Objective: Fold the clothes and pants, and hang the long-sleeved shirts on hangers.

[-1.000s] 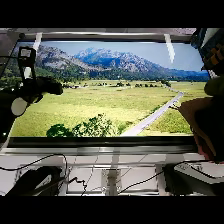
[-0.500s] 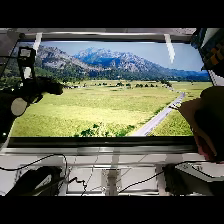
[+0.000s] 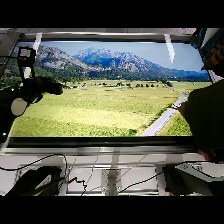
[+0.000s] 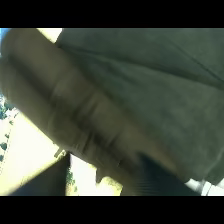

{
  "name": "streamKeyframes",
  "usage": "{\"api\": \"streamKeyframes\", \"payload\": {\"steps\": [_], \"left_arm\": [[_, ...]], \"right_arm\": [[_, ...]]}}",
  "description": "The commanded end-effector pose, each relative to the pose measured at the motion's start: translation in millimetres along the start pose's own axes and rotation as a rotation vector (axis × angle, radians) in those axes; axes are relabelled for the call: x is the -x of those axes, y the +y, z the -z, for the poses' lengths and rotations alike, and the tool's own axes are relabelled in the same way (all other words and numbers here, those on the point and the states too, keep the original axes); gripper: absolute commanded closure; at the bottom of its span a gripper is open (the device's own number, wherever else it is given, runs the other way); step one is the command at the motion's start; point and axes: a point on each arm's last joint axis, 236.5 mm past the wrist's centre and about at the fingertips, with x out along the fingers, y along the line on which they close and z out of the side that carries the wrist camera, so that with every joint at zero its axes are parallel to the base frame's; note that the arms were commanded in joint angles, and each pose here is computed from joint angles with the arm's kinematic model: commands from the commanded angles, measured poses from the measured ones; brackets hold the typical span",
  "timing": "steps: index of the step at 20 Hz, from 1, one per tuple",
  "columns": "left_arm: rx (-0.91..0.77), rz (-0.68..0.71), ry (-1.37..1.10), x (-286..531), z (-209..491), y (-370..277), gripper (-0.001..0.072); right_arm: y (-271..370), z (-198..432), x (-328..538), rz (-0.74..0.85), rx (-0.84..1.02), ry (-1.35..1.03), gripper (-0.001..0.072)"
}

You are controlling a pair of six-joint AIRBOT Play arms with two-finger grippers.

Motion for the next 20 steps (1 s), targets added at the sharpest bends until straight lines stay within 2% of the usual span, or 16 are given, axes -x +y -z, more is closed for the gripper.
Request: {"api": "streamKeyframes", "payload": {"steps": [1, 2, 12, 16, 20], "left_arm": [[0.001, -0.001, -0.001, 0, 0, 0, 0.0687], [0.001, -0.001, -0.001, 0, 0, 0, 0.0687], [0.001, -0.001, -0.001, 0, 0, 0, 0.0687], [0.001, -0.001, -0.001, 0, 0, 0, 0.0687], [0.001, -0.001, 0.0, 0, 0, 0, 0.0687]], "right_arm": [[18, -7, -2, -0.044, 0.062, -0.038, 0.0631], [26, -10, -3, -0.058, 0.079, -0.053, 0.0659], [121, -3, -11, -0.213, 0.28, -0.127, 0.066], [131, 3, -20, -0.201, 0.32, -0.111, 0.066], [159, 36, -33, -0.236, 0.583, -0.042, 0.0661]]}}
